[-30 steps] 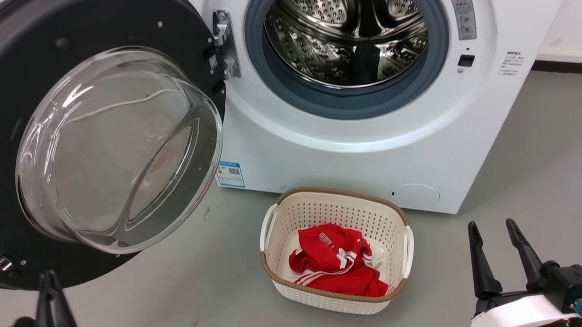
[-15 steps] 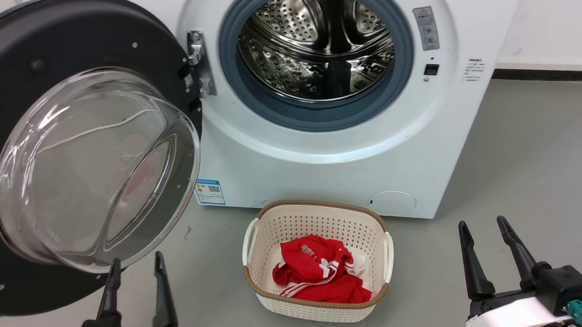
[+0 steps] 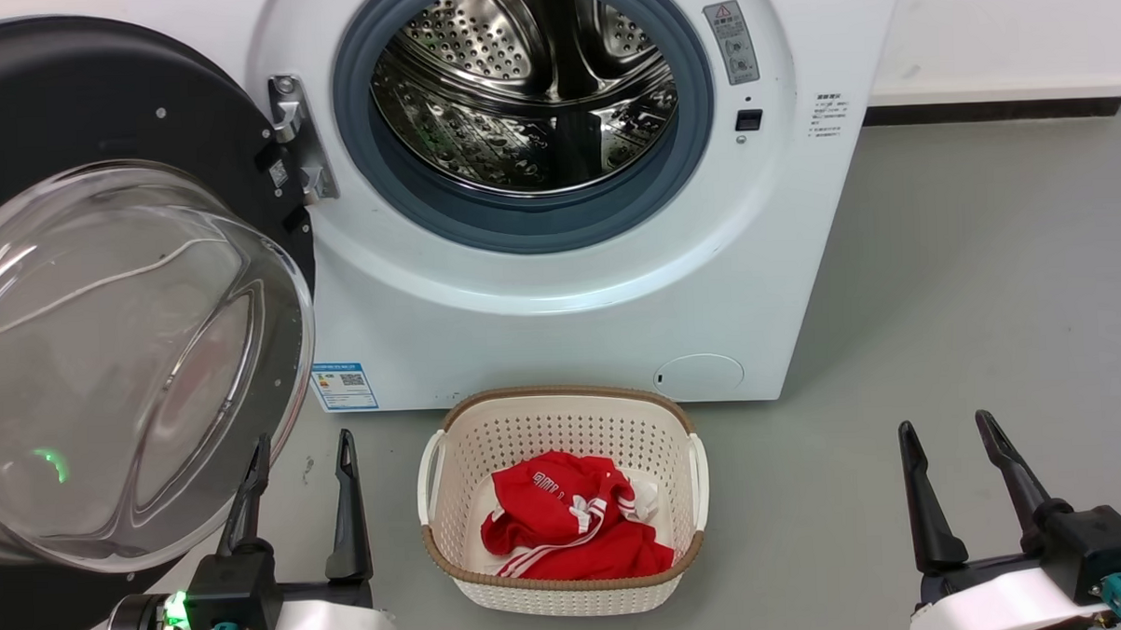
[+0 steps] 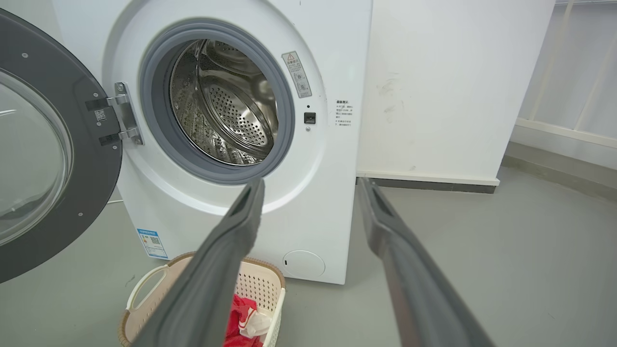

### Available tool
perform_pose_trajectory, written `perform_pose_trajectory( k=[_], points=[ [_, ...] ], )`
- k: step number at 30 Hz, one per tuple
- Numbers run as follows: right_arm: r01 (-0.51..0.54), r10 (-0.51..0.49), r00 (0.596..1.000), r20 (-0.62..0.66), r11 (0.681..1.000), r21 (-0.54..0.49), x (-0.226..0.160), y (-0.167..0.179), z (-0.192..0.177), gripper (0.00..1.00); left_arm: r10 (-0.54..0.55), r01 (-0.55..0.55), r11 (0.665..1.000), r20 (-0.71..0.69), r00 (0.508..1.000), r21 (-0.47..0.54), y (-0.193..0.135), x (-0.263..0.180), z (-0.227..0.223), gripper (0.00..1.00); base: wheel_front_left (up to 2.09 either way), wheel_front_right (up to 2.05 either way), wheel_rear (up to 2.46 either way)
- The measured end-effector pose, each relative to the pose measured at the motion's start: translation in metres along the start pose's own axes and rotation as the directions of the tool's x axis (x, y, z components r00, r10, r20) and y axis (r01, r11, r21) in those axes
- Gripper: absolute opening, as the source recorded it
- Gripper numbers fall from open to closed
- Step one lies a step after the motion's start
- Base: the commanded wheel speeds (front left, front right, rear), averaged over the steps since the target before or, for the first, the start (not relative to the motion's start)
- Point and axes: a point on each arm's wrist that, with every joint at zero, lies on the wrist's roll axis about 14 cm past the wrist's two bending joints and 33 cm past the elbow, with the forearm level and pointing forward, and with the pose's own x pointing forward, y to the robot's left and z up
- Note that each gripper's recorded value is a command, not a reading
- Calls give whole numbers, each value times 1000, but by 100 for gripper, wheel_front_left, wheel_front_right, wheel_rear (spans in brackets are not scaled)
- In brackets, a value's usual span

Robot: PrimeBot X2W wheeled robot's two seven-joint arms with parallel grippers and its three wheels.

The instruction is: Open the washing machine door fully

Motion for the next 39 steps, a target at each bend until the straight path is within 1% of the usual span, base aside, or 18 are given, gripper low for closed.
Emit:
perform_pose_trajectory(
  k=[7, 24, 25, 30, 34, 39],
  points=[
    [19, -18, 1000, -20, 1000, 6, -4, -5, -6, 100, -22, 22, 1000, -22, 1000, -4, -7, 4, -8, 100, 0, 0, 0],
    [9, -9, 999, -37, 1000, 20, -3, -2, -12, 100, -15, 15, 1000, -36, 999, -6, -5, 2, -12, 100, 0, 0, 0],
    [10, -9, 999, -41, 1000, 21, -3, -2, -13, 0, -16, 15, 1000, -39, 999, -7, -5, 1, -13, 0, 0, 0, 0],
    [17, -13, 995, -103, 999, 31, -12, -2, -32, 0, -14, 12, 1000, -116, 993, -17, -6, -11, -36, 0, 0, 0, 0],
    [44, -31, 993, -118, 993, 110, -13, -4, -36, 0, 9, -24, 996, -161, 987, -89, -1, -13, -45, 0, 0, 0, 0],
    [78, -51, 990, -131, 975, 208, -13, -8, -38, 0, 30, -66, 981, -193, 981, -184, 4, -14, -50, 0, 0, 0, 0]
  ],
)
